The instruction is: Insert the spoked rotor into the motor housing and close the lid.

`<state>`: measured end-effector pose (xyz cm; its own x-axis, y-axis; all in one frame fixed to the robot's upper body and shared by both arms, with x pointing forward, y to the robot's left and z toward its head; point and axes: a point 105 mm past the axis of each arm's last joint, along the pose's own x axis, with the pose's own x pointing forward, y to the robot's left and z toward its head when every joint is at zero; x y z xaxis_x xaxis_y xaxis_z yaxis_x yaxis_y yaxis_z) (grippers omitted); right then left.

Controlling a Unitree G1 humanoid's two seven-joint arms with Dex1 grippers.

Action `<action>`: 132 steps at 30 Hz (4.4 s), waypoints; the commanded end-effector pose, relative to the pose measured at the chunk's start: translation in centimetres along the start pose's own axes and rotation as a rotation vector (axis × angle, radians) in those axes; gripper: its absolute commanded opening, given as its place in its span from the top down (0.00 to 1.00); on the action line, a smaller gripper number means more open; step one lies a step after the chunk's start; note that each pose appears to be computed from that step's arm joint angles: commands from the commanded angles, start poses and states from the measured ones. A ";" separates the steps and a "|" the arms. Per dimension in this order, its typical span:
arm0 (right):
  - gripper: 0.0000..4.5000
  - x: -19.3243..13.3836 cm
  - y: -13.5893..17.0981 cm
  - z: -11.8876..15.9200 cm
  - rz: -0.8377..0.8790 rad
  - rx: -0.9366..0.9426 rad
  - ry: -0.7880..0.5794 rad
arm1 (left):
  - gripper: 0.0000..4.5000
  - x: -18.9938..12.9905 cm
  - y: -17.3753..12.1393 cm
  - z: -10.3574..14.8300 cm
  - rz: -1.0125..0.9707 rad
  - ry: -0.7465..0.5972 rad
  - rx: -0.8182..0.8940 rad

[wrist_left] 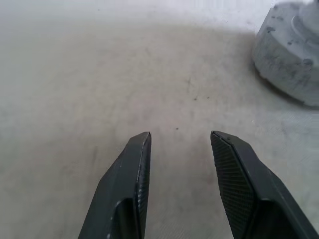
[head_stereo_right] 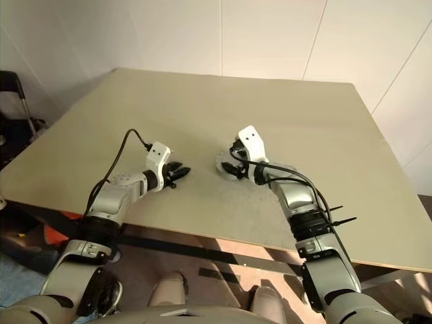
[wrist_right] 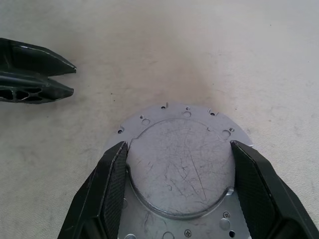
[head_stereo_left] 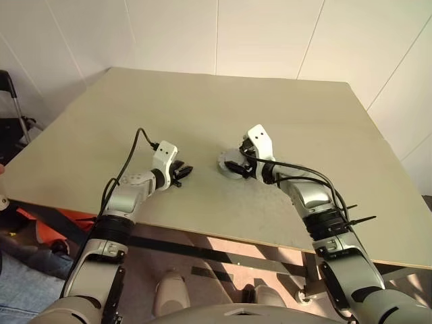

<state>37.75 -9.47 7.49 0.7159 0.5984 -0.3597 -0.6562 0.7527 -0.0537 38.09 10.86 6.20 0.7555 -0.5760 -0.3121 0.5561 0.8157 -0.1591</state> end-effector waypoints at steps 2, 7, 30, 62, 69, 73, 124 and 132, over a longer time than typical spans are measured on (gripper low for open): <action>0.30 -0.9 -2.0 -2.5 -0.081 0.024 0.093 | 0.55 1.3 -0.3 4.2 -0.003 -0.133 -0.138; 0.30 -0.9 -2.0 -2.4 -0.084 0.019 0.089 | 0.92 3.5 -2.3 4.2 -0.072 -0.107 -0.190; 0.30 -1.1 -2.3 -2.0 -0.118 0.027 0.069 | 1.00 7.1 -6.8 0.9 -0.219 0.135 -0.249; 0.01 -7.3 -4.7 2.2 -0.060 0.474 -0.093 | 1.00 7.0 -8.8 1.6 -0.343 0.115 -0.262; 0.01 -8.4 -4.7 -0.6 0.001 0.849 -0.042 | 1.00 6.9 -8.8 1.5 -0.349 0.116 -0.255; 0.01 -7.7 -3.3 -1.0 0.072 0.996 -0.037 | 1.00 6.9 -8.7 1.4 -0.345 0.116 -0.252; 0.42 0.3 5.0 2.1 0.337 1.139 0.018 | 1.00 6.8 -7.4 1.8 -0.282 0.098 -0.224; 0.53 0.1 3.0 2.0 0.273 1.159 -0.023 | 1.00 6.2 -5.1 4.1 -0.228 -0.032 -0.302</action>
<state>35.60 -7.66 6.88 0.6004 0.7453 -0.2899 -0.1127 0.4377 0.8920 41.09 2.33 8.81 0.6189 -0.7532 -0.2227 0.6095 0.6394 -0.4688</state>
